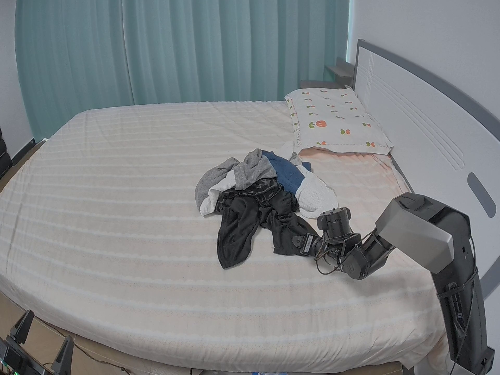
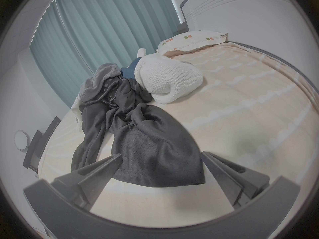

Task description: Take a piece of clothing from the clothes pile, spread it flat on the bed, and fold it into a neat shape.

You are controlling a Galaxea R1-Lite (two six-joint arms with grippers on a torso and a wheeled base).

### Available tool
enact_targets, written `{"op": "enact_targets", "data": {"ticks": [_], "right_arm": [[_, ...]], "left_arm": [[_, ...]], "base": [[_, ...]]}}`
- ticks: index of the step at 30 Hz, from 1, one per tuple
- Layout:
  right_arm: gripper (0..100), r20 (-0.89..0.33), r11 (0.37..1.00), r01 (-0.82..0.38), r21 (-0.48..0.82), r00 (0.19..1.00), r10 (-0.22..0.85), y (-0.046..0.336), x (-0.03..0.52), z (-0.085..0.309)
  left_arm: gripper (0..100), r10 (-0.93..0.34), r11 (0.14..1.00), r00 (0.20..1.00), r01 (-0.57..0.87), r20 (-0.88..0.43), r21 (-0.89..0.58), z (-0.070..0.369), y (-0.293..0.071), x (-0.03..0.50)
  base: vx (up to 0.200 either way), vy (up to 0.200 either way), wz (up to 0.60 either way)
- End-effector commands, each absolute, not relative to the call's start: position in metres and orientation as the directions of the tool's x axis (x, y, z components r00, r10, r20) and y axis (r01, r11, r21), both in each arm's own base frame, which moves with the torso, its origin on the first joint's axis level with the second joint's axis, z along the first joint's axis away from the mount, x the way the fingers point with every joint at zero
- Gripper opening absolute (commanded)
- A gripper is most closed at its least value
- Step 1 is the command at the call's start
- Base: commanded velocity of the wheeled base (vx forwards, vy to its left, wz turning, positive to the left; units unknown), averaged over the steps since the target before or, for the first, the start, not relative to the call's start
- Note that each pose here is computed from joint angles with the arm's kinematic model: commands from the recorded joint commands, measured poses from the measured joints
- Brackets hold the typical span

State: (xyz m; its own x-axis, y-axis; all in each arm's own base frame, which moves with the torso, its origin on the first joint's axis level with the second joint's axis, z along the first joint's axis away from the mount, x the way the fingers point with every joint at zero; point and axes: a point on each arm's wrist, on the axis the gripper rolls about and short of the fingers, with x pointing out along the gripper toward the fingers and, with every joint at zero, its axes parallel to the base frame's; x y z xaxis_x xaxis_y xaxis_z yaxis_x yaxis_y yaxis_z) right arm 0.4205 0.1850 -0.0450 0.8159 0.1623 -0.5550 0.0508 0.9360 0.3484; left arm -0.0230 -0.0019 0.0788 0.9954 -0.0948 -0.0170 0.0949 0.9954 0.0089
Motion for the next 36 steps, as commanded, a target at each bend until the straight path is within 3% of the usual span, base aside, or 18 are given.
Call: {"op": "enact_targets", "data": {"ticks": [1,8,9,18,25,36], "right_arm": [[100,-0.558,0.939,0.036,0.343,0.812,0.173,0.197,0.424,-0.061],[100,-0.539,0.938,0.007,0.346,0.820,0.193,0.212,0.422,-0.062],[0,-0.539,0.938,0.004,0.346,0.819,0.195,0.213,0.421,-0.062],[0,-0.548,0.940,0.003,0.342,0.813,0.196,0.210,0.411,-0.050],[0,-0.526,0.916,-0.037,0.400,0.809,0.263,0.194,0.389,-0.007],[0,-0.349,0.759,-0.184,0.625,0.803,0.483,0.138,0.266,0.075]], "left_arm": [[100,-0.095,0.995,0.995,0.095,-0.020,0.009,0.075,-0.002,-0.023],[100,-0.096,0.995,0.995,0.097,-0.020,0.009,0.075,-0.002,-0.023],[100,-0.095,0.995,0.995,0.095,-0.020,0.009,0.075,-0.002,-0.023],[100,-0.095,0.995,0.995,0.095,-0.020,0.009,0.075,-0.002,-0.023],[100,-0.095,0.995,0.995,0.095,-0.020,0.009,0.075,-0.002,-0.023],[100,-0.096,0.995,0.995,0.097,-0.018,0.018,0.075,-0.002,-0.023]], "base": [[0.000,0.000,0.00],[0.000,0.000,0.00],[0.000,0.000,0.00],[0.000,0.000,0.00],[0.000,0.000,0.00],[0.000,0.000,0.00]]}}
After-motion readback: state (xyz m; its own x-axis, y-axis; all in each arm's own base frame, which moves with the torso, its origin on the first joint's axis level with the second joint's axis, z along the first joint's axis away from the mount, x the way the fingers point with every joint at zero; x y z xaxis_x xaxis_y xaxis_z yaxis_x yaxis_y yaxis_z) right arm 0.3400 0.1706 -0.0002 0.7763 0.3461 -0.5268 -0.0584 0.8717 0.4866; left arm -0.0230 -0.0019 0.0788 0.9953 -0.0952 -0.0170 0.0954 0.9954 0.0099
